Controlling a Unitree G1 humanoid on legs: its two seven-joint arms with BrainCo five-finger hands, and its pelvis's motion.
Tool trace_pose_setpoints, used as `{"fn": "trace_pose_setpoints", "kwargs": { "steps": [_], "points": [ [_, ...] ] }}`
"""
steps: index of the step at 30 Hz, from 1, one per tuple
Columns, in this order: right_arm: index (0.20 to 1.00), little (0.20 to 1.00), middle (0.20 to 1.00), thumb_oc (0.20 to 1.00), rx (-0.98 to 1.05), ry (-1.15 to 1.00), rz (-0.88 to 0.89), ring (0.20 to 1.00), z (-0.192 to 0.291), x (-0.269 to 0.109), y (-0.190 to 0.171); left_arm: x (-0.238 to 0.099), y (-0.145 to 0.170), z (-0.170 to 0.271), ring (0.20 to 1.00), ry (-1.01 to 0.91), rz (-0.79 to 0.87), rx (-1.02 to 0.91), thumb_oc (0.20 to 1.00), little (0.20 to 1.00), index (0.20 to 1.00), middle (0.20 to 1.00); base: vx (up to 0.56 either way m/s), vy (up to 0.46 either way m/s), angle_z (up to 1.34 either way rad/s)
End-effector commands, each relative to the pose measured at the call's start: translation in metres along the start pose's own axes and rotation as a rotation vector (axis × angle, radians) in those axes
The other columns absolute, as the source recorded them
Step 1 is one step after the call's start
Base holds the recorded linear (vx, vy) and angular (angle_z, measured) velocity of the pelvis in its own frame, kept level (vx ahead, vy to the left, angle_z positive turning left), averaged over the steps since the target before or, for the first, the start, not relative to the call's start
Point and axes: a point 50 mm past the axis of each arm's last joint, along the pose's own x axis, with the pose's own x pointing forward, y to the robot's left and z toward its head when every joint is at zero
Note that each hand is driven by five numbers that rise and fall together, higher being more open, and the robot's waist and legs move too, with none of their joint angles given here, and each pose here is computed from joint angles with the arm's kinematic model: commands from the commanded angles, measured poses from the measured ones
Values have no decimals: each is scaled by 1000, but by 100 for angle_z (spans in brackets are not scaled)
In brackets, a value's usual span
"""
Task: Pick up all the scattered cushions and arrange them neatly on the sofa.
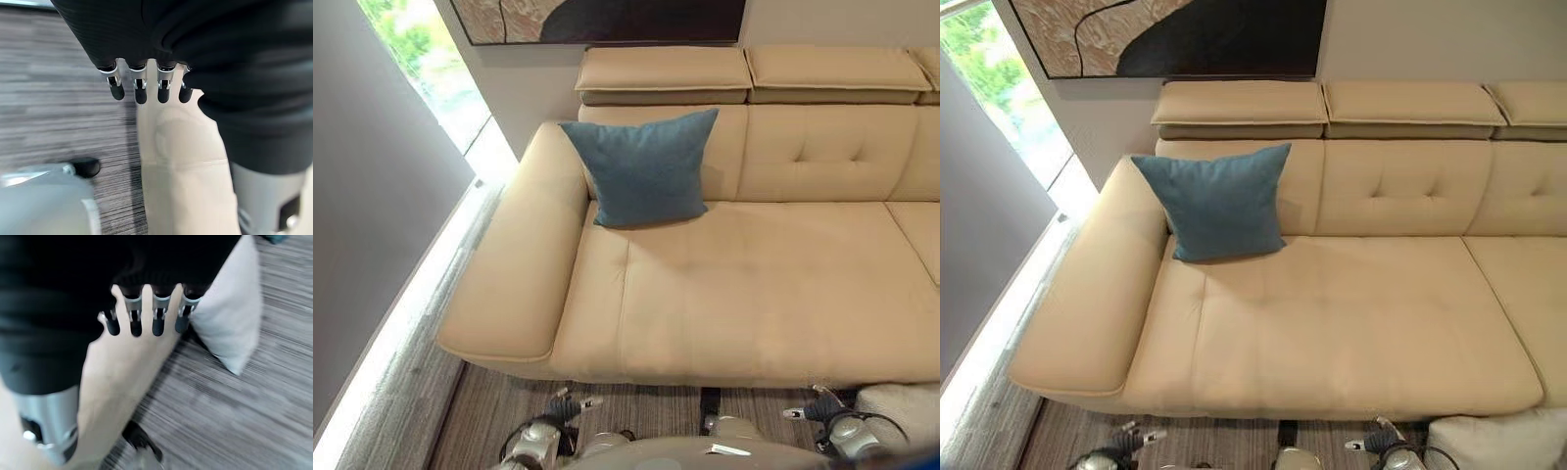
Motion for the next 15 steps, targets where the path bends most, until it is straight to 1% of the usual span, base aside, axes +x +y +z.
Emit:
{"fn": "trace_pose_setpoints", "kwargs": {
  "steps": [1,3,7,11,13,15],
  "points": [
    [1000,1000,1000,1000,12,-22,-58,1000,15,4,-17,-3,18,-12,1000,13,64,69,1000,1000,1000,1000,-274,218,-48],
    [1000,1000,1000,1000,1,-12,-50,1000,14,4,-14,-3,16,-11,1000,15,58,107,1000,1000,1000,1000,-274,156,-46],
    [1000,1000,1000,1000,-27,-17,-46,1000,19,4,-13,-2,21,-6,1000,6,70,119,1000,1000,1000,1000,-290,68,-37],
    [1000,1000,1000,1000,-42,-8,-32,1000,16,4,-9,-4,27,-15,1000,45,90,105,1000,1000,1000,1000,-170,46,-84],
    [1000,1000,1000,1000,-50,11,-16,1000,9,3,-3,-6,31,-26,1000,78,98,99,1000,1000,1000,1000,-190,-58,-75],
    [1000,1000,1000,1000,-43,1,-26,1000,14,3,-3,-7,32,-29,1000,80,115,74,1000,1000,1000,1000,-121,-168,-114]
  ]
}}
